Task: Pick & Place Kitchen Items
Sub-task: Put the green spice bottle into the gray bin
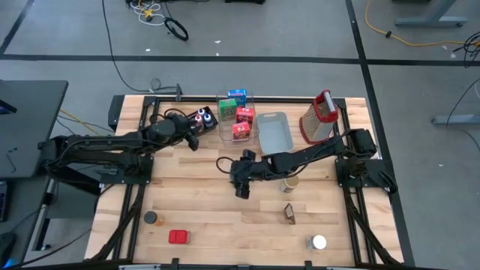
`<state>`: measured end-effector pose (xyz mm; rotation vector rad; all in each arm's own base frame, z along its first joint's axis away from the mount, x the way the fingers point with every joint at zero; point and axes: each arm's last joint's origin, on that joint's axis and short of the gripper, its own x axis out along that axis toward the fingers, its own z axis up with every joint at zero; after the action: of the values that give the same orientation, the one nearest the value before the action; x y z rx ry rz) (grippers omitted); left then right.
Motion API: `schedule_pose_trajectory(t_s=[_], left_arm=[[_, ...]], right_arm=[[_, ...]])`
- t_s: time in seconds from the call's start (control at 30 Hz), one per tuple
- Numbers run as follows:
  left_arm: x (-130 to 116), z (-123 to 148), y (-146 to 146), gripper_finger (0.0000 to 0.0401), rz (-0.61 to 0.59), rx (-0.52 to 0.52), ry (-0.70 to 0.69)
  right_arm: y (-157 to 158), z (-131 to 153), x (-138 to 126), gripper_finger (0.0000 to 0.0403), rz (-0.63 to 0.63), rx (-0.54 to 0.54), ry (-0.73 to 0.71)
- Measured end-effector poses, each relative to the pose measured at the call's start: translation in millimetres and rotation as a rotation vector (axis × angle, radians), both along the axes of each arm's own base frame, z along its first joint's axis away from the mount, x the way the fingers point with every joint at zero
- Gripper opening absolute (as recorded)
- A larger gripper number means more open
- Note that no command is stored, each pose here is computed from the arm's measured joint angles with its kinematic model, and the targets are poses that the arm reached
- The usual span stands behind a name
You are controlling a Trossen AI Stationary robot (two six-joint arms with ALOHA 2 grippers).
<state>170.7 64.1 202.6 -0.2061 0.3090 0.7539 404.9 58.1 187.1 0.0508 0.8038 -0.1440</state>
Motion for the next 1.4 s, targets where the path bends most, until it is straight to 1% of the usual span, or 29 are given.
schedule_pose_trajectory(t_s=[0.07,0.2,0.33,0.43,0.6,0.77,0.87,0.97,1.03,1.13,1.27,1.4], left_arm=[[0.0,0.0,0.0,0.0142,0.000,0.000,0.001],[-0.1,-0.2,0.0,0.0142,-0.011,0.022,0.023],[-0.1,-0.4,0.0,0.0142,-0.009,0.017,0.021],[-0.1,-0.4,0.0,0.0142,-0.009,0.017,0.021],[-0.1,-0.4,0.0,0.0142,-0.009,0.016,0.020],[-0.1,-0.4,0.0,0.0142,-0.008,0.014,0.018],[-0.1,-0.4,0.0,0.0142,-0.008,0.014,0.018],[-0.1,-0.3,0.0,0.0142,-0.008,0.014,0.017],[-0.1,-0.3,0.0,0.0142,-0.008,0.014,0.017],[0.0,-0.3,0.0,0.0142,-0.008,0.014,0.016],[-0.1,-0.3,0.0,0.0142,-0.008,0.014,0.017],[-0.1,-0.3,0.0,0.0142,-0.006,0.011,0.014]], right_arm=[[-0.2,-1.3,-1.4,0.0279,0.009,-0.012,0.022],[-0.1,-0.2,-0.2,0.0279,0.021,-0.023,0.006],[-0.5,-1.1,-0.9,0.0273,0.006,0.026,0.016],[-0.7,-1.8,-1.5,0.0254,-0.001,0.055,0.026],[-0.8,-1.3,-1.4,0.0209,0.001,0.058,0.024],[-1.0,-0.8,-0.8,0.0209,-0.007,0.057,0.015],[-0.3,-0.4,-0.4,0.0210,-0.014,0.077,0.007],[0.9,0.8,1.4,0.0214,0.012,0.097,-0.013],[1.0,3.3,3.8,0.0214,0.018,0.070,-0.049],[-0.8,6.7,6.7,0.0210,-0.034,0.014,-0.102],[-4.7,9.3,3.9,0.0210,-0.063,-0.028,-0.088],[-5.6,30.5,-4.5,0.0212,-0.077,-0.023,-0.118]])
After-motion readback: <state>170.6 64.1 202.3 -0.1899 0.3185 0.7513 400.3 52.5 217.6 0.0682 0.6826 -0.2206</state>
